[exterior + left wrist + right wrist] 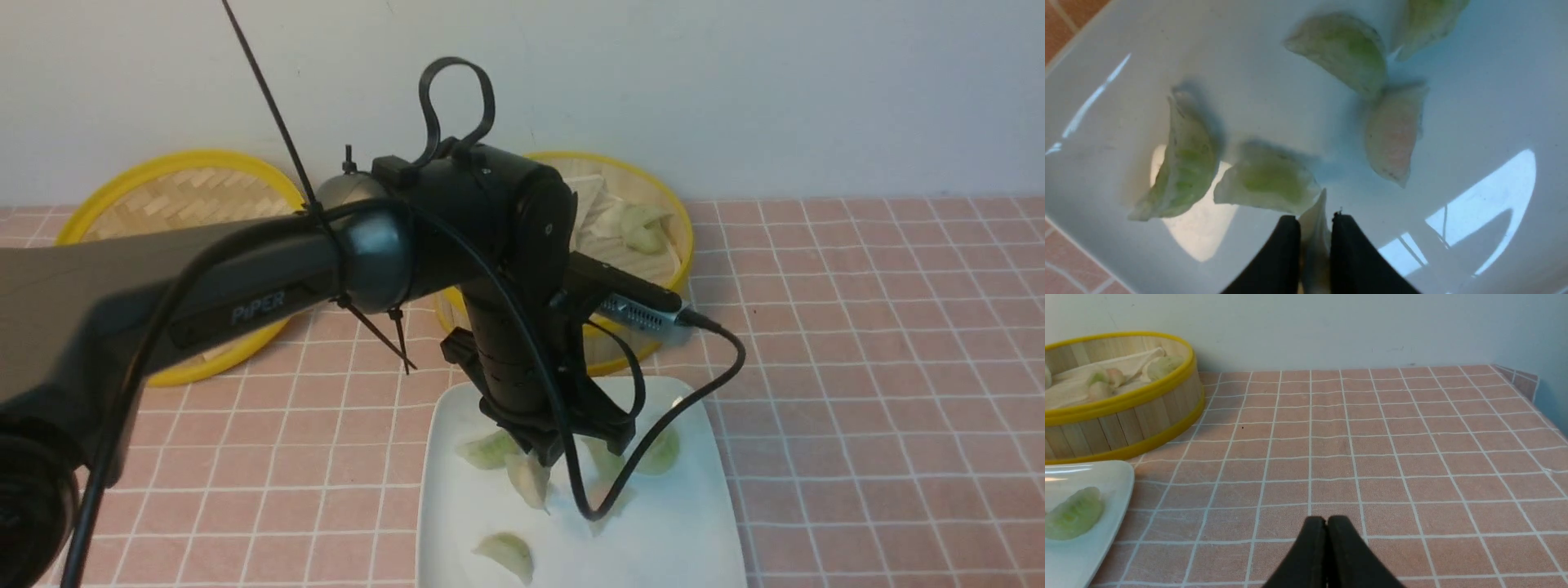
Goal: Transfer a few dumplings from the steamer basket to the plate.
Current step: Use the left arm to put the dumpling into the plate
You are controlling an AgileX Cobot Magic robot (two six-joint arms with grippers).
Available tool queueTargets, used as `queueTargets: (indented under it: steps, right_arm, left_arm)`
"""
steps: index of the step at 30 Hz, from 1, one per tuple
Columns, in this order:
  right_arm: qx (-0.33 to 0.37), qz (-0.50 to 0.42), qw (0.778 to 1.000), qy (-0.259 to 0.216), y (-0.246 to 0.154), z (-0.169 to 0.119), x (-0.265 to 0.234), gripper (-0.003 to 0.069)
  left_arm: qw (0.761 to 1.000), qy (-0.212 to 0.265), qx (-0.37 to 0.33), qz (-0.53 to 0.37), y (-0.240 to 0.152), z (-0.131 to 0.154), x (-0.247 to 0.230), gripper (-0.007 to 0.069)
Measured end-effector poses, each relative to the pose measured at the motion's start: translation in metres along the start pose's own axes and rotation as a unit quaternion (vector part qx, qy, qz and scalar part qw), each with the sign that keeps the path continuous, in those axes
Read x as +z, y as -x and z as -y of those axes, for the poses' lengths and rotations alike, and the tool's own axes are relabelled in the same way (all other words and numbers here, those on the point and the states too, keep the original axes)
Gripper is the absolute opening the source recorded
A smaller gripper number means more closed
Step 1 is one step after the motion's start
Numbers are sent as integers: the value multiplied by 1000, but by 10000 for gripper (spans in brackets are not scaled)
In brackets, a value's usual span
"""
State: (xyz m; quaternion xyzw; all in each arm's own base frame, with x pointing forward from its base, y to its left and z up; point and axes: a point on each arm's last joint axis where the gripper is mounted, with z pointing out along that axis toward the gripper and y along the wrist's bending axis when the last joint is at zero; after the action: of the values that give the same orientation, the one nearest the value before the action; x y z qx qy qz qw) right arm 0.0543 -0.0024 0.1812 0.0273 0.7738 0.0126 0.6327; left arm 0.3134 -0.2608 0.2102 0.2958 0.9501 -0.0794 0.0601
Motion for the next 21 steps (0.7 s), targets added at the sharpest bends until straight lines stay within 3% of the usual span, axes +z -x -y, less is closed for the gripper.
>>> queueTargets:
  steps: [5,6,10,14,16,21]
  right_arm:
    - [0,0,1000,0,0,0,0,-15]
    - [0,0,1000,0,0,0,0,-15]
    - [0,0,1000,0,0,0,0,-15]
    - [0,0,1000,0,0,0,0,-15]
    - [0,0,1000,0,0,0,0,-15]
    - [0,0,1000,0,0,0,0,-15]
  left_arm:
    - [1000,-12,-6,2,0,3,0,276]
    - [1000,-15,-7,2,1,3,0,339]
    - [1000,1,-8,21,10,-1,-13,396]
    - [994,39,-40,94,37,-28,-48,309]
    - [985,68,-63,147,57,-58,-71,218]
    - [971,102,-75,200,91,-104,-75,97]
